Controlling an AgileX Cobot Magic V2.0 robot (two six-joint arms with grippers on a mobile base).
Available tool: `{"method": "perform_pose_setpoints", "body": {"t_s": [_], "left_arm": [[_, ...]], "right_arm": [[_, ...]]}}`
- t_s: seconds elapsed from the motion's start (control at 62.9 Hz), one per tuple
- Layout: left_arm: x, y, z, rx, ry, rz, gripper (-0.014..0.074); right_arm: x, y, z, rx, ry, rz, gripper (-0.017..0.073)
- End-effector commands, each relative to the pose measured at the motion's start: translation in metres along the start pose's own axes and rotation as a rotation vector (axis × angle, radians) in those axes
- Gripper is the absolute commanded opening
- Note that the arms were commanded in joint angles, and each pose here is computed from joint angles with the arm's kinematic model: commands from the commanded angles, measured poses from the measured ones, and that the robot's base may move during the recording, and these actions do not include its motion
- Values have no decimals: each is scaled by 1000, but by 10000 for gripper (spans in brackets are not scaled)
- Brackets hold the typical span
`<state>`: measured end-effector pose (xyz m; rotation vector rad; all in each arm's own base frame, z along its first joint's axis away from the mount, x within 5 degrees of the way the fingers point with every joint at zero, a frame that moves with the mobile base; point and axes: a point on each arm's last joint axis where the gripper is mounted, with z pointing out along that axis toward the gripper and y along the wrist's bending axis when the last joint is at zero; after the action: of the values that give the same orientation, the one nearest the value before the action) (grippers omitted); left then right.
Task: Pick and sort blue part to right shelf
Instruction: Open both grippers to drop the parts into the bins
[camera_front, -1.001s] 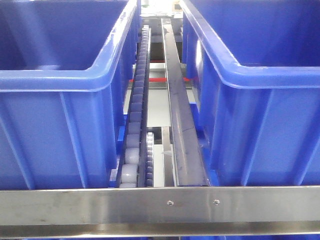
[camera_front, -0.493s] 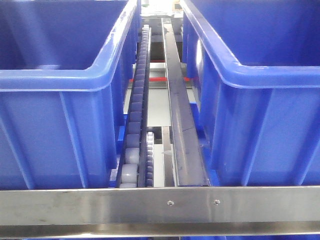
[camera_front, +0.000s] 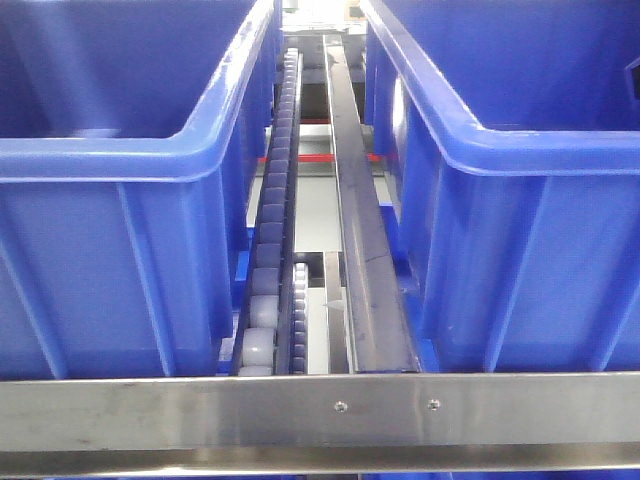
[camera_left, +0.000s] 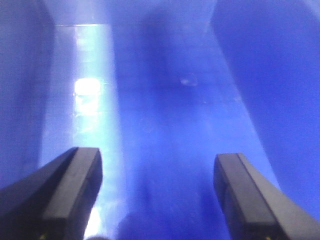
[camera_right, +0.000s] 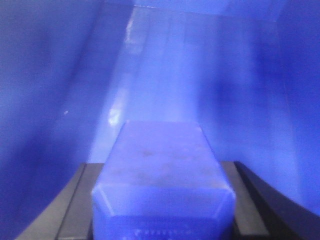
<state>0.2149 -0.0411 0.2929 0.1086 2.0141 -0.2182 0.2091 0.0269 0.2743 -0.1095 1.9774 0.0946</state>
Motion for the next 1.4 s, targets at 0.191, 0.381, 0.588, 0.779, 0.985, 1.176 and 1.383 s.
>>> {"method": "perform_pose_setpoints", "body": {"t_s": [0.191, 0.381, 0.588, 0.779, 0.985, 1.176, 1.383], "left_arm": [[-30, -2, -5, -8, -145, 0, 547], [-31, -4, -8, 6, -127, 1, 522], [-43, -7, -33, 20, -209, 6, 257], [-52, -6, -50, 11, -313, 6, 123], [-55, -8, -62, 49, -354, -141, 123], [-54, -9, -91, 49, -440, -93, 124], [-21, -7, -121, 46, -500, -48, 124]], "right_arm": [[-24, 0, -5, 2, -154, -6, 599], [-25, 0, -9, 1, -161, -6, 595], [-32, 0, -23, 1, -212, -6, 347], [-41, 0, -34, 1, -313, -6, 19], [-50, -1, -44, -8, -415, 127, 29], [-52, -1, -68, -17, -461, 135, 29], [-34, -1, -98, -19, -527, 112, 29]]}}
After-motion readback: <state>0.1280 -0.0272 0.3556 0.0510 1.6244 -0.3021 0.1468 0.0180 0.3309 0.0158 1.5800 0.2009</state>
